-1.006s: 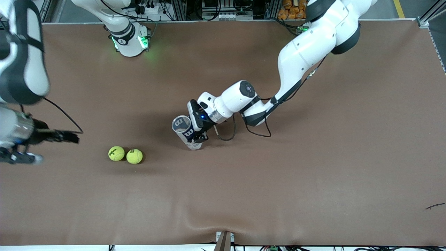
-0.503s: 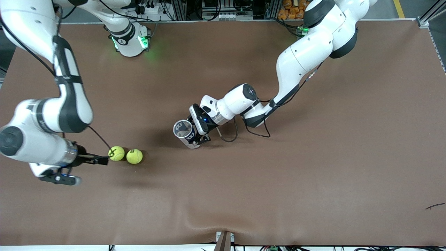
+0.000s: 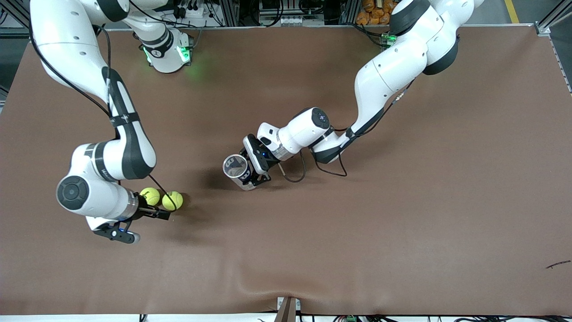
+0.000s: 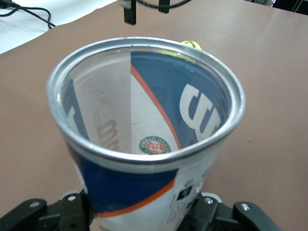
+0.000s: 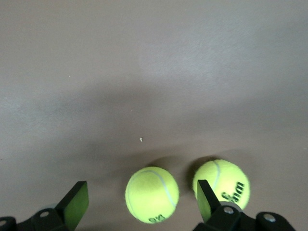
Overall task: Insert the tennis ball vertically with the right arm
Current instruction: 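Grasp one tennis ball with the right gripper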
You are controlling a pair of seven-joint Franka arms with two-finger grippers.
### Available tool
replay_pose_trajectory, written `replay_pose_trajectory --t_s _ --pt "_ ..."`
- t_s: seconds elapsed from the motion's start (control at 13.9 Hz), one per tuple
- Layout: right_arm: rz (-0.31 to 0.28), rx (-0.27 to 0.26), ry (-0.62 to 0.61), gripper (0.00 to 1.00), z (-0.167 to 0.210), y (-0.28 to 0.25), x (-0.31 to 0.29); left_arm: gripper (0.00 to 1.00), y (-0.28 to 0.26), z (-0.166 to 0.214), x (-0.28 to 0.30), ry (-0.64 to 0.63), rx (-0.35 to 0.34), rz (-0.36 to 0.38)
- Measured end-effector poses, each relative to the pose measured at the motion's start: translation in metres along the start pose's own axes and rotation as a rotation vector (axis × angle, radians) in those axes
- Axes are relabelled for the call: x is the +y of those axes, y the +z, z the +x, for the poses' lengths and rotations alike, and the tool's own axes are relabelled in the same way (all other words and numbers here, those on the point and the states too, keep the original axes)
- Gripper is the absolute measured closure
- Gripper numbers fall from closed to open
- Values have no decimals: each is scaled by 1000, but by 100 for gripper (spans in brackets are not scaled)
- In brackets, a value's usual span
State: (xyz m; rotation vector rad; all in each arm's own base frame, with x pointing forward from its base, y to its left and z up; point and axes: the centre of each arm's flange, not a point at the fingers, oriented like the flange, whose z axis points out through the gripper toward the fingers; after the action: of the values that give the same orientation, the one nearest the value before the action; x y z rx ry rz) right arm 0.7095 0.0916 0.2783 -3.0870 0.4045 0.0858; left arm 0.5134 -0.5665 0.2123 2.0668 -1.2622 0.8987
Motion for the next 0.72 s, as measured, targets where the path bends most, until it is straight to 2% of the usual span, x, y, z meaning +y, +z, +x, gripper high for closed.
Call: replay_pose_trajectory --t_s 0.43,0.72 --pt "-32 -74 22 0 -12 51 -7 27 0 -7 11 16 27 -8" --pt "-46 -97 22 0 -22 65 -15 27 0 -12 20 52 44 -15"
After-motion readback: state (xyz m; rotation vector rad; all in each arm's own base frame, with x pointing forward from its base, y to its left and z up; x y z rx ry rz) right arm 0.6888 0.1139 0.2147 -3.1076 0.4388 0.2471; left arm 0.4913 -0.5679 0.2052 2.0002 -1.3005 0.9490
